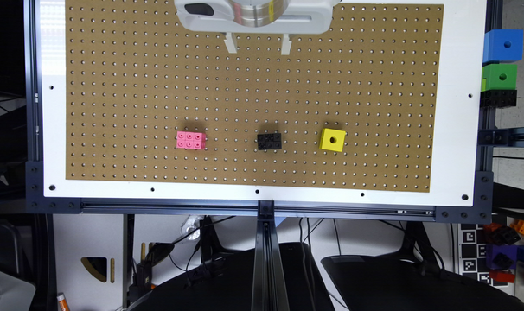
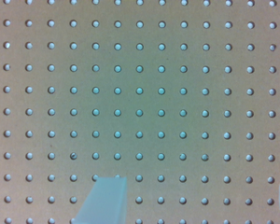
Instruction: Pick up pink block.
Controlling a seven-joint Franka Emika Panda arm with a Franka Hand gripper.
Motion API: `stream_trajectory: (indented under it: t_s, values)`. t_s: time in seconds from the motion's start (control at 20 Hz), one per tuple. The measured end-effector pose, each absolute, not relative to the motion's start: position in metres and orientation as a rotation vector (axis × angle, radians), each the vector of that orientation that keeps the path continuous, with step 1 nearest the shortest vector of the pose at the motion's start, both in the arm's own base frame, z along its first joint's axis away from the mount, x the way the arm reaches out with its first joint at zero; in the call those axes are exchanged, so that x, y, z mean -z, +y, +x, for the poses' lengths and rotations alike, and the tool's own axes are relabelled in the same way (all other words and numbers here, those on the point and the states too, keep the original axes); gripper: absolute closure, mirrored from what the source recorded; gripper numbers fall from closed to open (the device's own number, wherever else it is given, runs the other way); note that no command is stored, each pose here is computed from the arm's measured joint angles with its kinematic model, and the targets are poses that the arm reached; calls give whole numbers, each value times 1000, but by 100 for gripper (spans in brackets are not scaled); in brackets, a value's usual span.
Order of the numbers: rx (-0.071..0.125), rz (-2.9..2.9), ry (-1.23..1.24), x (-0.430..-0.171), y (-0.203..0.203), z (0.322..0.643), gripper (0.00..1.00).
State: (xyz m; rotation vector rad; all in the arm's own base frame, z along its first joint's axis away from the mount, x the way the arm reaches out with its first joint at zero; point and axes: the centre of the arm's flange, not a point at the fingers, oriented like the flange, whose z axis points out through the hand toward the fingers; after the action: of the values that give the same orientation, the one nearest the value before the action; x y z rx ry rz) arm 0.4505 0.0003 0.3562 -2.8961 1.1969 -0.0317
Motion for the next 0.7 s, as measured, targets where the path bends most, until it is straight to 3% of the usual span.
stream_trajectory:
  t_s: [0.2, 0.45, 0.6, 0.7]
  values:
    - [33, -2894, 1203, -356, -2, 451, 0]
    - [63, -2885, 1219, -363, -32, 458, 0]
    - [80, -2882, 1222, -365, -54, 479, 0]
    - [78, -2881, 1225, -361, -62, 495, 0]
